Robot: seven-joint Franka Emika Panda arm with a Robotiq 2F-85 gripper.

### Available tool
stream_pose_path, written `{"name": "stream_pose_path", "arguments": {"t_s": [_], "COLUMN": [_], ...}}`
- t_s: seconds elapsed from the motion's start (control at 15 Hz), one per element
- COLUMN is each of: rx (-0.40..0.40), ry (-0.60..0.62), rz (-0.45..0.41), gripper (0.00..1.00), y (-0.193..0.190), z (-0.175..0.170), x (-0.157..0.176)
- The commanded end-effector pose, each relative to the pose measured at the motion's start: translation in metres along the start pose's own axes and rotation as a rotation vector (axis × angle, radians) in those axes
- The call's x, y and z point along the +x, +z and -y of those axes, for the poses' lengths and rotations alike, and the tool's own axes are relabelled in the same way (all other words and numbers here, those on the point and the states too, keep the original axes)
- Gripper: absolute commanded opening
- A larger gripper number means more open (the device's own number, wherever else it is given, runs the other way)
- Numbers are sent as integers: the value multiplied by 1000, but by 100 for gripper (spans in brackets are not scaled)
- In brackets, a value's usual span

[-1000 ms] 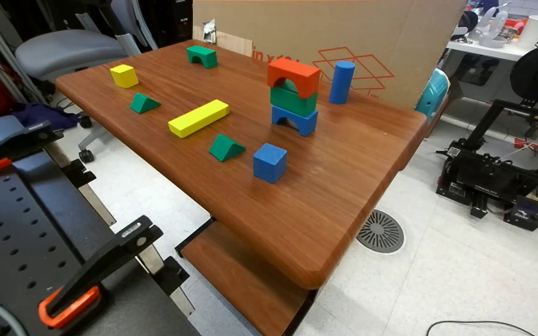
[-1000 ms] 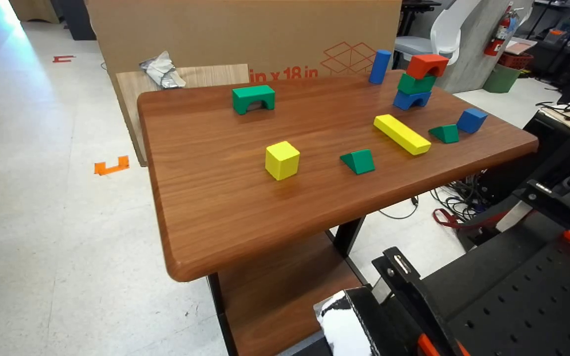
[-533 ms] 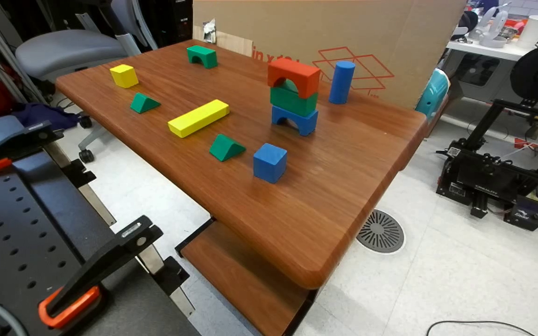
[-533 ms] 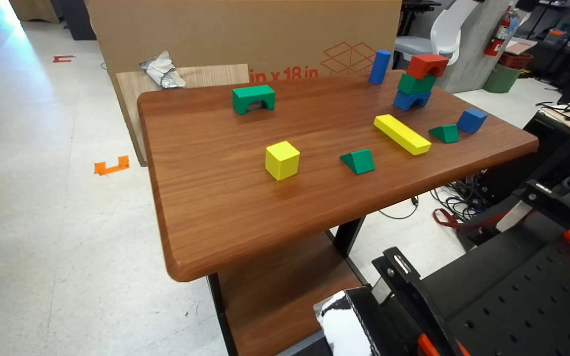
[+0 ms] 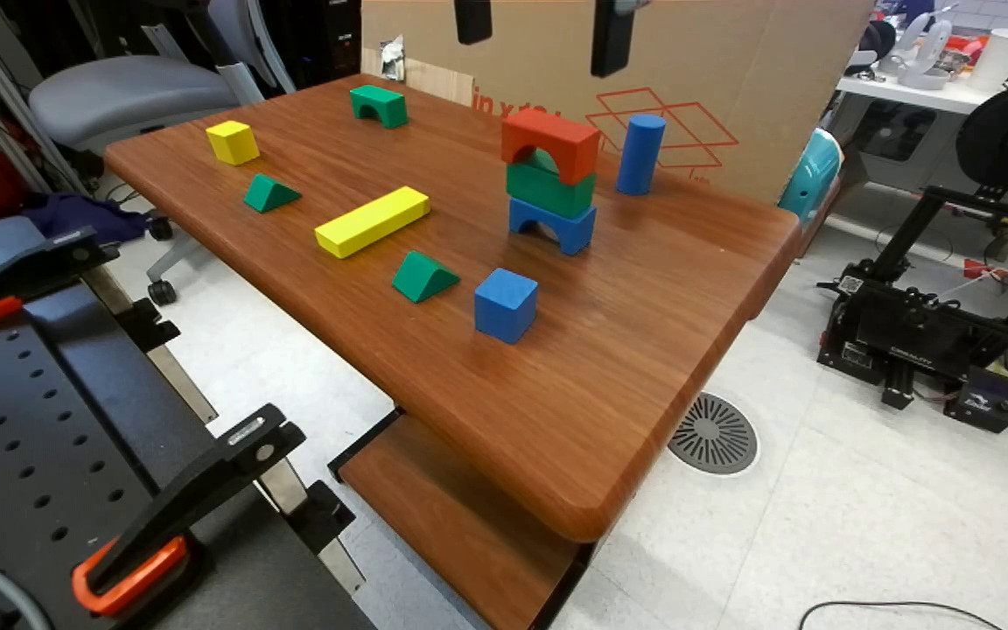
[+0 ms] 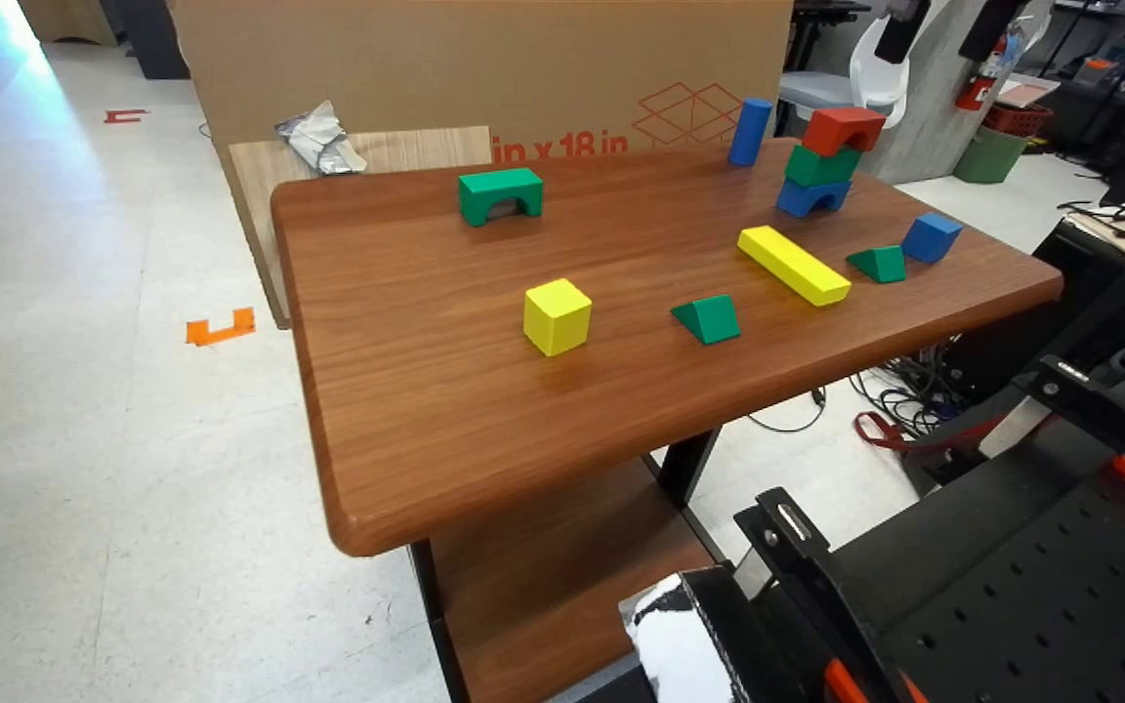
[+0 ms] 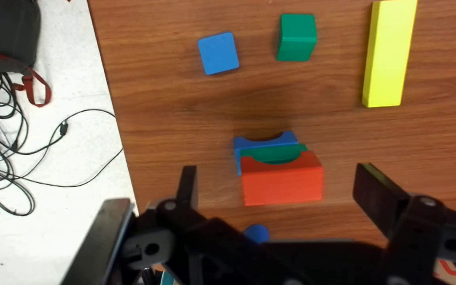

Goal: Remove the orange block from the top of the stack.

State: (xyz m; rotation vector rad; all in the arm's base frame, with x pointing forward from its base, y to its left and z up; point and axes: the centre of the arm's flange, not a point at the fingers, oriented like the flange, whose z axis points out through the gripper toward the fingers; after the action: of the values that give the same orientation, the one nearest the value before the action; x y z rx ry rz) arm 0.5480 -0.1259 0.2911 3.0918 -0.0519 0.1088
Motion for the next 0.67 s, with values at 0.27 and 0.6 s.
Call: {"name": "stream_pose_path", "arguments": {"t_s": [0.27, 0.6], "rx": [-21, 4], "ry": [-43, -67], "rz": [11, 26], "gripper": [100, 100], "y": [25, 33], "z": [-13, 1], "x": [35, 39]}}
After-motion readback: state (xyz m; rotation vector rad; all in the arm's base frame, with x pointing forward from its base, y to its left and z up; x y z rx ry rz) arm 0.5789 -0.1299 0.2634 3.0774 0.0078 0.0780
